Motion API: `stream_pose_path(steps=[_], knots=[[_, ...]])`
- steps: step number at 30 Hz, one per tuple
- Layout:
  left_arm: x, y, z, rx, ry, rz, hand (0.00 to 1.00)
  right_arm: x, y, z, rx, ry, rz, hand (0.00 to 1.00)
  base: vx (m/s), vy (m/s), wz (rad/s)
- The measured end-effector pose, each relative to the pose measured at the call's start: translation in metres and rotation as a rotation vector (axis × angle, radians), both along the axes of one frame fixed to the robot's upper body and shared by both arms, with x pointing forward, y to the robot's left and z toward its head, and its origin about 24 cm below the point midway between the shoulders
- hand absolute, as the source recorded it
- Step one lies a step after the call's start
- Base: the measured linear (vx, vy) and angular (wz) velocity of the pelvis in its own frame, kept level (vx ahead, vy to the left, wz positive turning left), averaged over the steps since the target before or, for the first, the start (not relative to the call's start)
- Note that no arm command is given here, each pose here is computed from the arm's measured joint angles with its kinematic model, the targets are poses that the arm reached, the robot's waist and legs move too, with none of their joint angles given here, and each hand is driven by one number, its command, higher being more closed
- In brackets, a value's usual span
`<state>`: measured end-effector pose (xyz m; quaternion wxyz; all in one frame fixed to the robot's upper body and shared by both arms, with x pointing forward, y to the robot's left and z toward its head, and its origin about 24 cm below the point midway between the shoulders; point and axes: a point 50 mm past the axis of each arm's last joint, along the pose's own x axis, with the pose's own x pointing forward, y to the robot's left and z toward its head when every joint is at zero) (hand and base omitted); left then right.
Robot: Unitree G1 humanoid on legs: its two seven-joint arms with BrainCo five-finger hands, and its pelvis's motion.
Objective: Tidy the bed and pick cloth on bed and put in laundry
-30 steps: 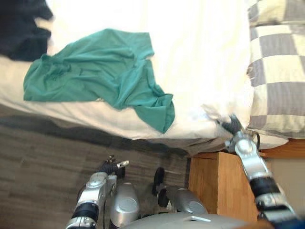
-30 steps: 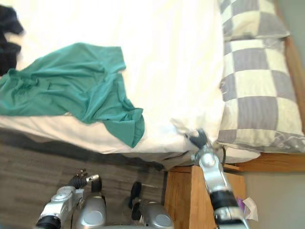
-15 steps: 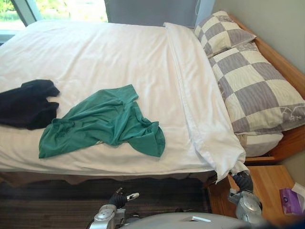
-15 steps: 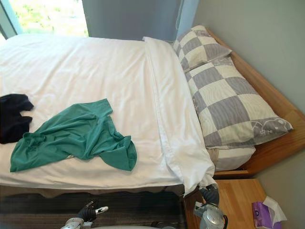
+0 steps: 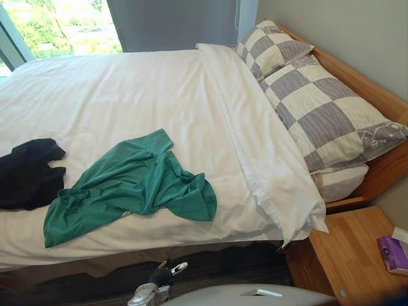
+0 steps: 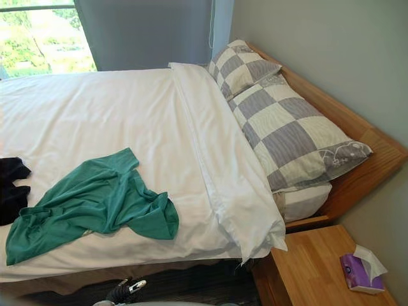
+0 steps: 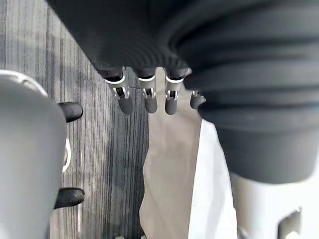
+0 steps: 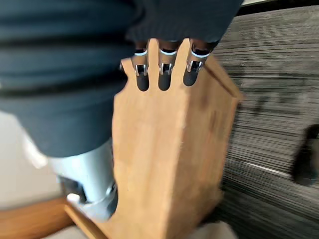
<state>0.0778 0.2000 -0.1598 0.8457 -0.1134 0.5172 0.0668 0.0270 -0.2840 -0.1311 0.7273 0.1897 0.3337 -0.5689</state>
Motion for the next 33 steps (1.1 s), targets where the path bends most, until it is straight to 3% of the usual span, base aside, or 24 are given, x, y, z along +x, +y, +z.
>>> stream_pose_path(steps=[3, 7, 11, 15, 20, 24, 28, 33], knots=[[-0.001, -0.001, -0.001, -0.020, 0.015, -0.006, 0.00, 0.026, -0.028, 0.025, -0.131, -0.120, 0.044, 1.00, 0.00, -0.021, -0.03], [-0.010, 0.001, -0.002, -0.039, 0.056, 0.029, 0.00, 0.085, -0.072, 0.098, -0.474, -0.292, 0.269, 1.00, 0.08, -0.021, 0.06], [-0.015, 0.006, -0.002, -0.025, 0.076, 0.013, 0.00, 0.130, -0.072, 0.144, -0.593, -0.480, 0.431, 1.00, 0.09, -0.040, 0.02], [-0.012, 0.004, -0.001, -0.013, 0.074, -0.028, 0.00, 0.176, -0.043, 0.172, -0.523, -0.712, 0.603, 1.00, 0.02, -0.053, 0.12], [-0.001, -0.001, 0.002, 0.007, 0.048, -0.070, 0.00, 0.218, -0.016, 0.203, -0.396, -0.978, 0.638, 1.00, -0.04, -0.031, 0.14], [0.051, -0.006, 0.015, 0.010, -0.083, -0.069, 0.00, 0.266, -0.006, 0.279, -0.306, -1.358, 0.562, 1.00, -0.16, -0.019, 0.27], [0.082, -0.019, 0.026, -0.017, -0.180, -0.096, 0.00, 0.283, -0.003, 0.343, -0.263, -1.614, 0.541, 1.00, -0.14, -0.027, 0.24], [0.107, -0.030, 0.041, -0.058, -0.316, -0.060, 0.00, 0.264, 0.012, 0.390, -0.215, -1.878, 0.557, 1.00, -0.03, -0.042, 0.07]])
